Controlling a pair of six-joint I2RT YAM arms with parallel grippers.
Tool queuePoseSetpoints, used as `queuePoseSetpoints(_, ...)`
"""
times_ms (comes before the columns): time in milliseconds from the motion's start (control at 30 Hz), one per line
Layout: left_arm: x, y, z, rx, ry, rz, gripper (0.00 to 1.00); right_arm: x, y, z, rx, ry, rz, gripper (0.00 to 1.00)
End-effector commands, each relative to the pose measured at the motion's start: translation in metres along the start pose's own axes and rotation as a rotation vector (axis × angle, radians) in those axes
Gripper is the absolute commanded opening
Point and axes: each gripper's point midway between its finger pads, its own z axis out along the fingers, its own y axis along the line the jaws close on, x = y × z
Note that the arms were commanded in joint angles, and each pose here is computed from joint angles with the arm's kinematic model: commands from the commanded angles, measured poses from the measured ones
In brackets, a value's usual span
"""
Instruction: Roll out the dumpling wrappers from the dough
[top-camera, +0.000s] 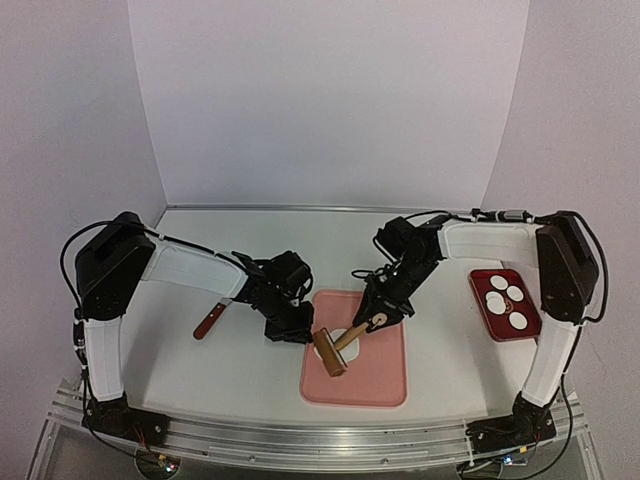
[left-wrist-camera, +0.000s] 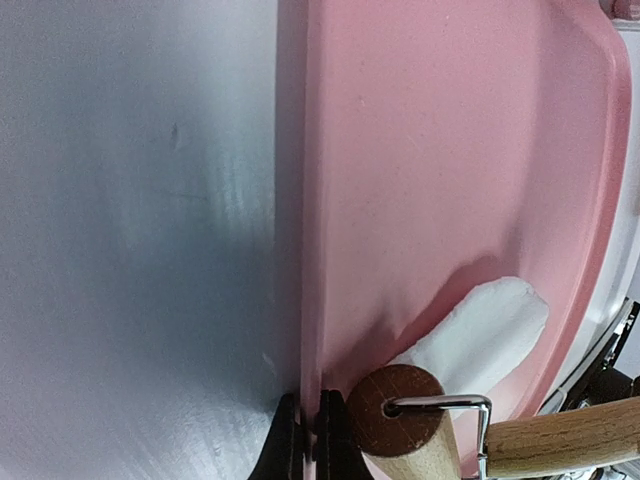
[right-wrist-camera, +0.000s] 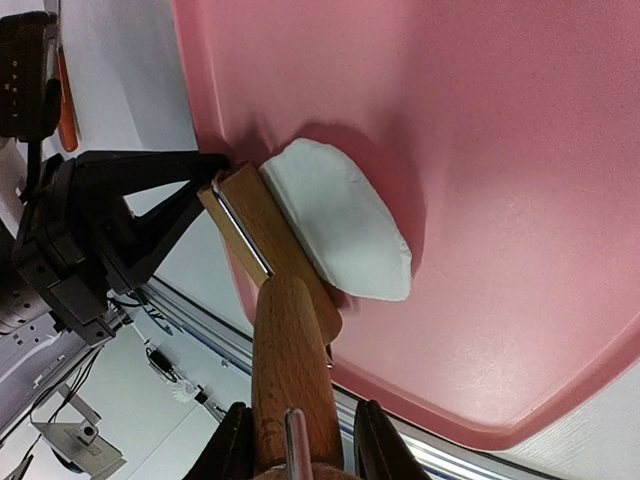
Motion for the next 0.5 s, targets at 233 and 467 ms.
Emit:
queuePoseSetpoints(233, -0.003, 0.026, -0.019, -0.068, -0.043, -0.019, 0.0, 0.032, -0.168, -0.002, 0.636, 0.058, 0.266, 0.0)
queuePoseSetpoints(467, -0.004, 0.023, -0.02, -0.054, -0.052, -0.011, 0.0, 0.028, -0.188, -0.031, 0.649, 0.055, 0.281, 0.0)
